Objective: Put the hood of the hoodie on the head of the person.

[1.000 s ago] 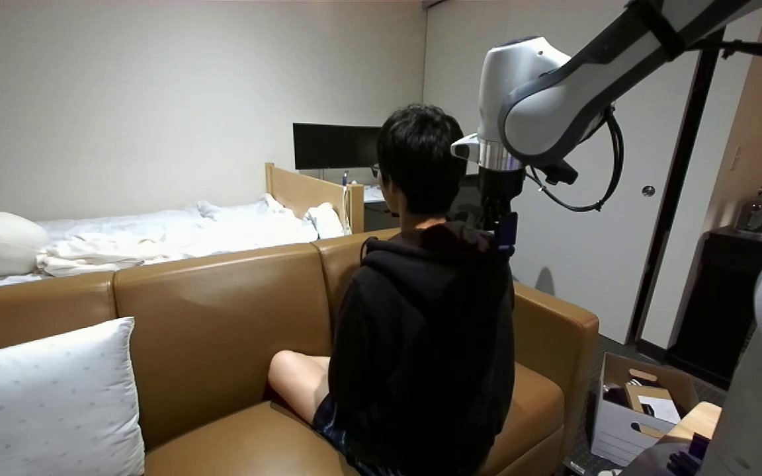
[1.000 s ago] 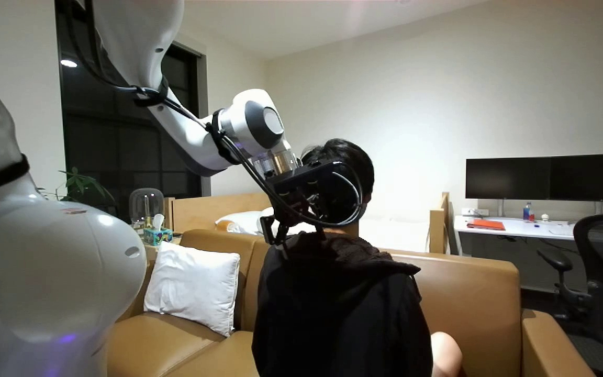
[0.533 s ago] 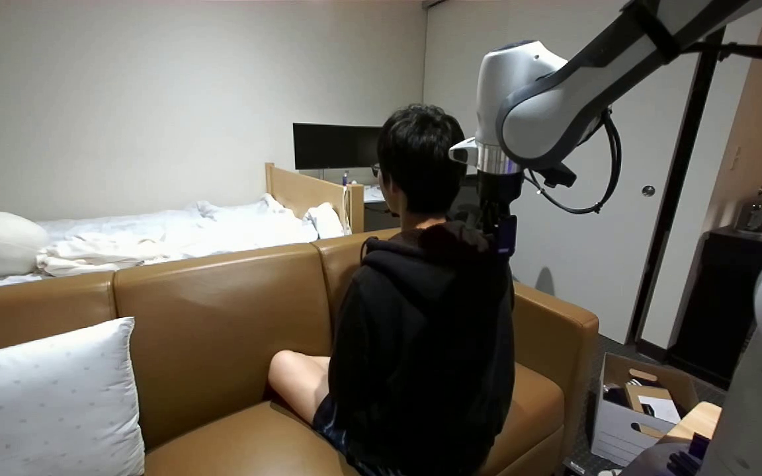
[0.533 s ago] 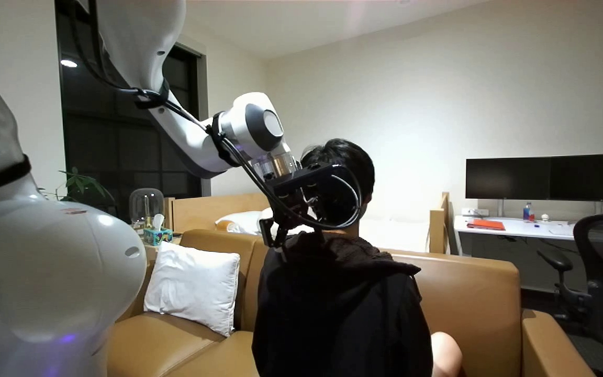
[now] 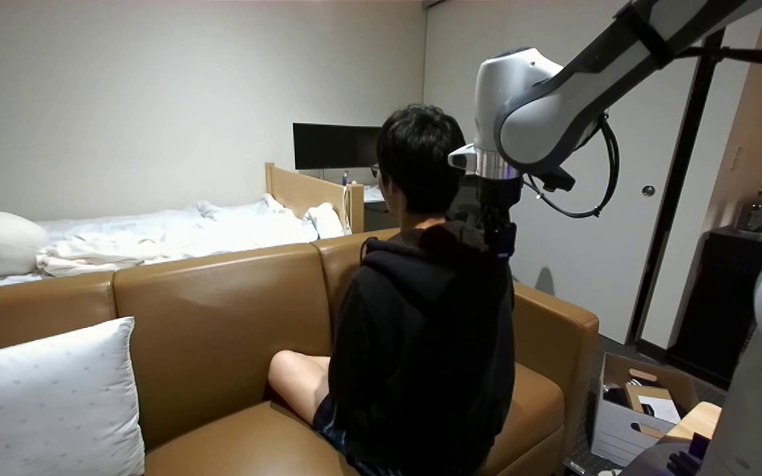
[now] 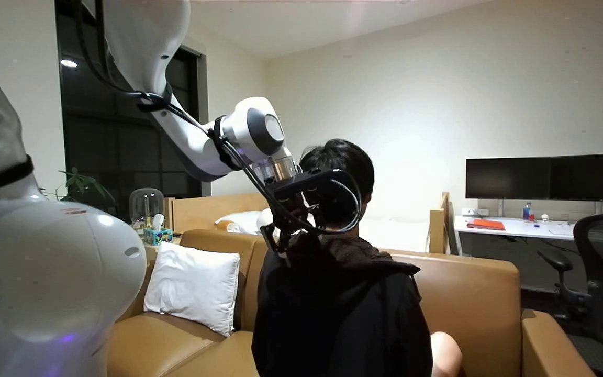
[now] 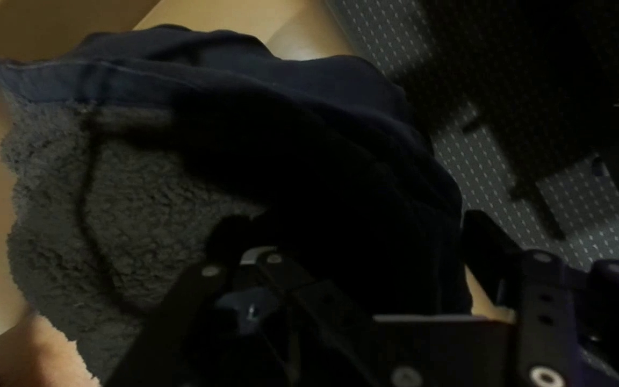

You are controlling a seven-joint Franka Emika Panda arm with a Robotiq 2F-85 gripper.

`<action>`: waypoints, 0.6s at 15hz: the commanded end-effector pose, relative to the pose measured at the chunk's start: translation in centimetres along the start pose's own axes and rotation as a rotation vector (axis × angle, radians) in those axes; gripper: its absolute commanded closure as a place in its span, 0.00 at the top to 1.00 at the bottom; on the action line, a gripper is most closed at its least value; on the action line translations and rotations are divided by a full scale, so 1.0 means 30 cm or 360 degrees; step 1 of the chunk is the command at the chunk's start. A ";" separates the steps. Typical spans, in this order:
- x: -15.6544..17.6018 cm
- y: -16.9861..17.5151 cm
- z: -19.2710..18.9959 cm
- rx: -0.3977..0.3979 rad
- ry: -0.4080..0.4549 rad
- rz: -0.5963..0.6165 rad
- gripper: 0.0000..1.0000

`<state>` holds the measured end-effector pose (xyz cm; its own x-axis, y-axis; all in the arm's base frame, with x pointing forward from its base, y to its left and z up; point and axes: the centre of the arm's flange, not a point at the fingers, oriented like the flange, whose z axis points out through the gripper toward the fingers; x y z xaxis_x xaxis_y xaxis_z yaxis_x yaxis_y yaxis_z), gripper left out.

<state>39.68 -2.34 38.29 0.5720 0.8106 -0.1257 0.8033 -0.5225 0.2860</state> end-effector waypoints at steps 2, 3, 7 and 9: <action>0.002 -0.004 0.004 0.0011 -0.0012 0.0030 0.41; 0.002 -0.005 0.004 0.0011 -0.0012 0.0031 0.34; 0.002 -0.009 0.002 0.0005 -0.0017 0.0032 0.08; 0.000 -0.012 0.000 0.0002 -0.0018 0.0031 0.01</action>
<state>39.68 -2.39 38.26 0.5729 0.8098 -0.1262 0.8028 -0.5235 0.2855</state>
